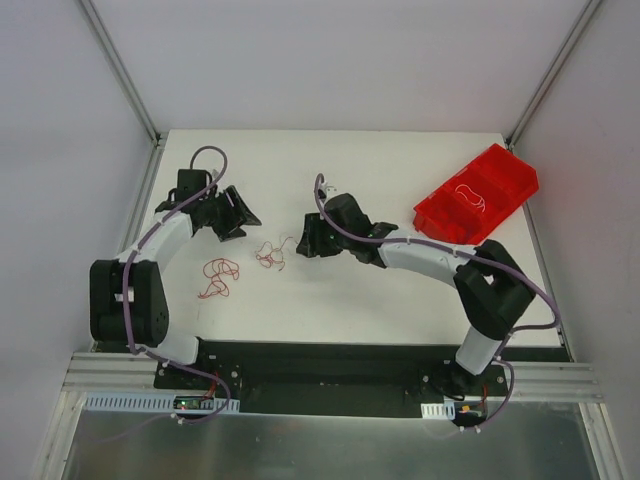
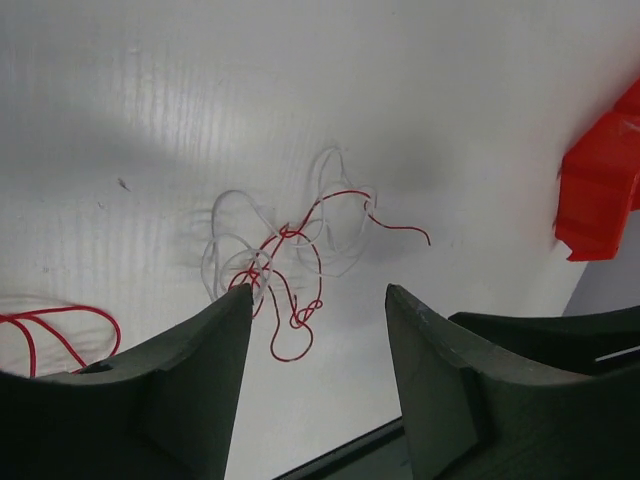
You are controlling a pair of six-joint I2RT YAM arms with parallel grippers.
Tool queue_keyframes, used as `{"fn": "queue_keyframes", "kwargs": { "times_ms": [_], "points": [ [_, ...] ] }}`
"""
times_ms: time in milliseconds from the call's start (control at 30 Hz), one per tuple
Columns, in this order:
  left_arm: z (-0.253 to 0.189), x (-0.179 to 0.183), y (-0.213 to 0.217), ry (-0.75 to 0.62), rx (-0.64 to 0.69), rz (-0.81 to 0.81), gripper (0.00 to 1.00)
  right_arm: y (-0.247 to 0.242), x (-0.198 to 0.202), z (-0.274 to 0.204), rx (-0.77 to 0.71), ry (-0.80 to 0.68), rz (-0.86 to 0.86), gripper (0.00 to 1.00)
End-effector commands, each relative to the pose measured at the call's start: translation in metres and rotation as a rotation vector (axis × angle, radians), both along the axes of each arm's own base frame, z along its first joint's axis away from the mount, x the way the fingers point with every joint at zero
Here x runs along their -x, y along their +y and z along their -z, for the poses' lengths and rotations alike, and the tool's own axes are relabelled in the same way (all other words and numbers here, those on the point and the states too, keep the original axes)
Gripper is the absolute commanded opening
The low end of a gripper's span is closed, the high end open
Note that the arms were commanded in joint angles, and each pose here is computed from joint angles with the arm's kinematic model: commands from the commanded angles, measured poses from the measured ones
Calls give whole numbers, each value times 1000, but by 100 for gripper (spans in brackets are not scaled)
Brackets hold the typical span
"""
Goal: Untangle the cables
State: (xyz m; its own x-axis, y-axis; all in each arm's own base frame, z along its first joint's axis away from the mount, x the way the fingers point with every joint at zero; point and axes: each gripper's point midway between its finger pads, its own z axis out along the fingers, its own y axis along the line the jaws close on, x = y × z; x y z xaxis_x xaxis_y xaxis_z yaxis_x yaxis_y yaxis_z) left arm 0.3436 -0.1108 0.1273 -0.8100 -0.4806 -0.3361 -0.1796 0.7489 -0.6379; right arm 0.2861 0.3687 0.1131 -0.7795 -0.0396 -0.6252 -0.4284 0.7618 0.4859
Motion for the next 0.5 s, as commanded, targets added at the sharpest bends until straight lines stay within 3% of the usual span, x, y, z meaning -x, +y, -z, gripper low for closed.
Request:
{"fn": "queue_keyframes", "kwargs": {
  "times_ms": [0,100,333,467],
  "points": [
    [25,5,-13,170,176,-36,53,33,-12,-31,-140,-39,2,49],
    [40,6,-8,243,239,-83,53,37,-9,-24,-123,-37,-22,49],
    [52,8,-12,270,260,-76,54,69,4,-18,-111,-61,-143,53],
    [54,11,-27,281,320,-18,49,93,7,-12,-121,-53,-202,54]
  ]
}}
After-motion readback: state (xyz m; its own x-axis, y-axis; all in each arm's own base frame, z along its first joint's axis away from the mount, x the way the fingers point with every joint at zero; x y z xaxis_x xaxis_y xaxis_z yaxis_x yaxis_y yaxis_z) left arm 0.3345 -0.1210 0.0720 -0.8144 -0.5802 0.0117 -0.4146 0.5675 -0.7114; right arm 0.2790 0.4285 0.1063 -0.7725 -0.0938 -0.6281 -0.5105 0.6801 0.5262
